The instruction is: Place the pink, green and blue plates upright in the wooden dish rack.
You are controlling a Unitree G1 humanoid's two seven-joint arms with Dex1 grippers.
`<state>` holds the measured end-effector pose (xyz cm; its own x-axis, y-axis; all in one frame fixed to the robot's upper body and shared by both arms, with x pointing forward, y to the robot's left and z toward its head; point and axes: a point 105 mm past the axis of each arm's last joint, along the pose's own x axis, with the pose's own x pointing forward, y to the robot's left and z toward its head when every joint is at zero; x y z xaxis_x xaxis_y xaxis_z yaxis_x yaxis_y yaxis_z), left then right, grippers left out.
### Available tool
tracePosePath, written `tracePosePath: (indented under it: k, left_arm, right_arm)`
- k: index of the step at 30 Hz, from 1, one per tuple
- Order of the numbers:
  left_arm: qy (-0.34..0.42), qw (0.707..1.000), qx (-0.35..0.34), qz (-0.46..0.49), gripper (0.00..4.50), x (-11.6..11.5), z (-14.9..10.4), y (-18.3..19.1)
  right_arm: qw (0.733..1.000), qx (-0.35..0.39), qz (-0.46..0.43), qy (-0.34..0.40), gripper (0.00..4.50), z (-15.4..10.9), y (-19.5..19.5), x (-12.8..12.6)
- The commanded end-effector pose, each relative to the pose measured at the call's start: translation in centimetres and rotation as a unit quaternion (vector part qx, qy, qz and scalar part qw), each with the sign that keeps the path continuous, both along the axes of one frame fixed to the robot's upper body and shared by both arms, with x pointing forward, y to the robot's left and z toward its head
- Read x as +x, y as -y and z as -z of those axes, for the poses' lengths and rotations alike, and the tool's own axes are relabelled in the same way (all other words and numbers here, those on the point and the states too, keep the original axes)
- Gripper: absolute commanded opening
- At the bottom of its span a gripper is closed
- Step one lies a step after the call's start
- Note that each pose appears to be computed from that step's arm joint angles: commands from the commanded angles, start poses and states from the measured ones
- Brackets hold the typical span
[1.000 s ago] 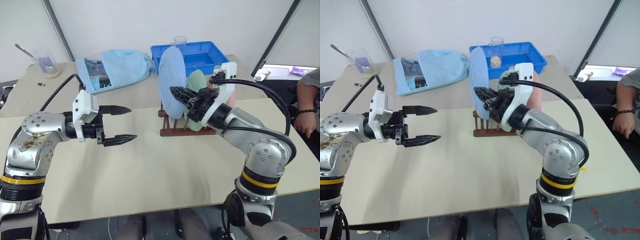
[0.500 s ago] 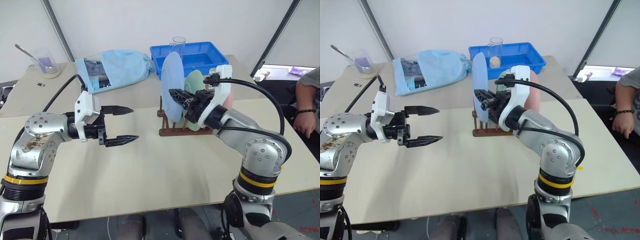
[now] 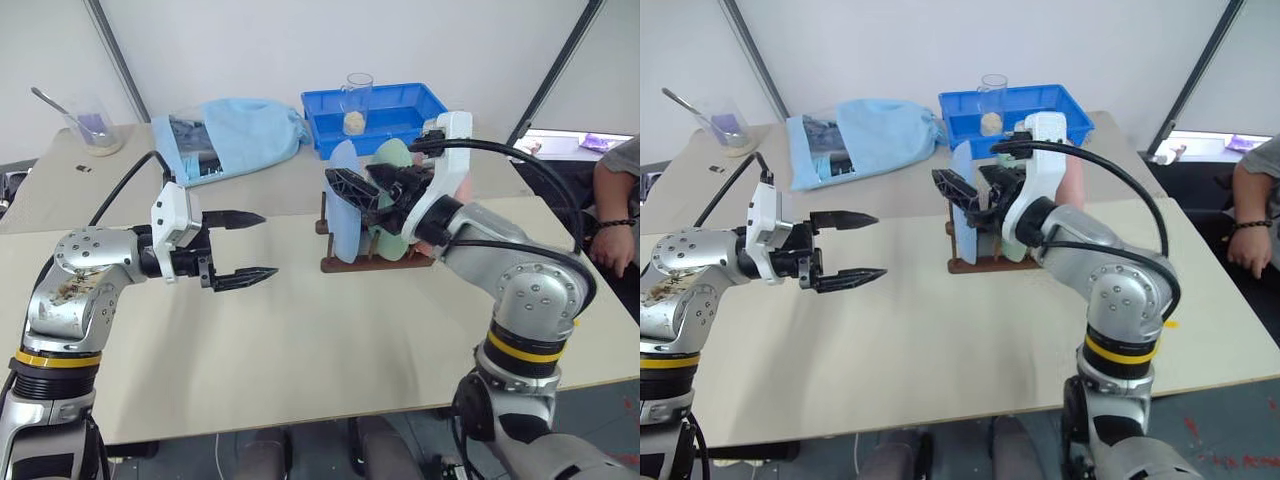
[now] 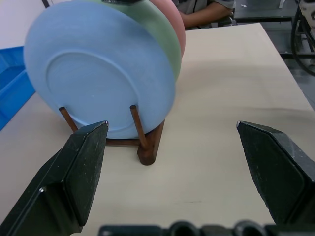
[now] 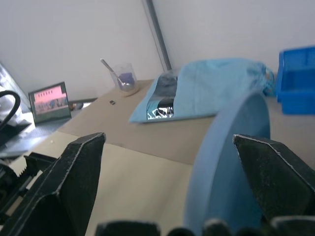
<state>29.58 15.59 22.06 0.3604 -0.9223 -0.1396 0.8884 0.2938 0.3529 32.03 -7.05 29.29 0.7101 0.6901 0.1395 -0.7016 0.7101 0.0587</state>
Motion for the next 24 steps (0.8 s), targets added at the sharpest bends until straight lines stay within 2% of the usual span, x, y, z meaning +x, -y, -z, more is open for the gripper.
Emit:
tracePosePath:
  k: [1,4,9,13,19,24]
  left_arm:
    - [0.013,0.999,0.021,-0.027,4.50,0.4,-0.6,-0.5]
    - [0.024,0.996,0.053,-0.065,4.50,0.5,-0.3,-1.8]
    - [0.021,0.979,0.139,-0.148,4.50,-0.2,1.3,-5.1]
    - [0.015,0.967,0.161,-0.196,4.50,-1.6,1.9,-6.9]
    - [-0.007,0.958,0.151,-0.244,4.50,-3.3,2.8,-8.5]
    - [-0.020,0.957,0.131,-0.257,4.50,-3.9,3.3,-8.9]
  right_arm:
    - [0.995,-0.054,-0.014,0.081,4.44,-2.3,1.6,-0.8]
    - [0.984,-0.138,-0.020,0.114,4.44,-2.8,4.6,-1.2]
    - [0.944,-0.277,-0.056,0.173,4.44,-3.3,9.4,-3.5]
    - [0.907,-0.385,-0.091,0.145,4.44,-1.8,12.9,-4.7]
    - [0.870,-0.471,-0.125,0.076,4.44,0.8,16.7,-5.1]
    - [0.863,-0.483,-0.132,0.066,4.44,2.0,17.7,-4.4]
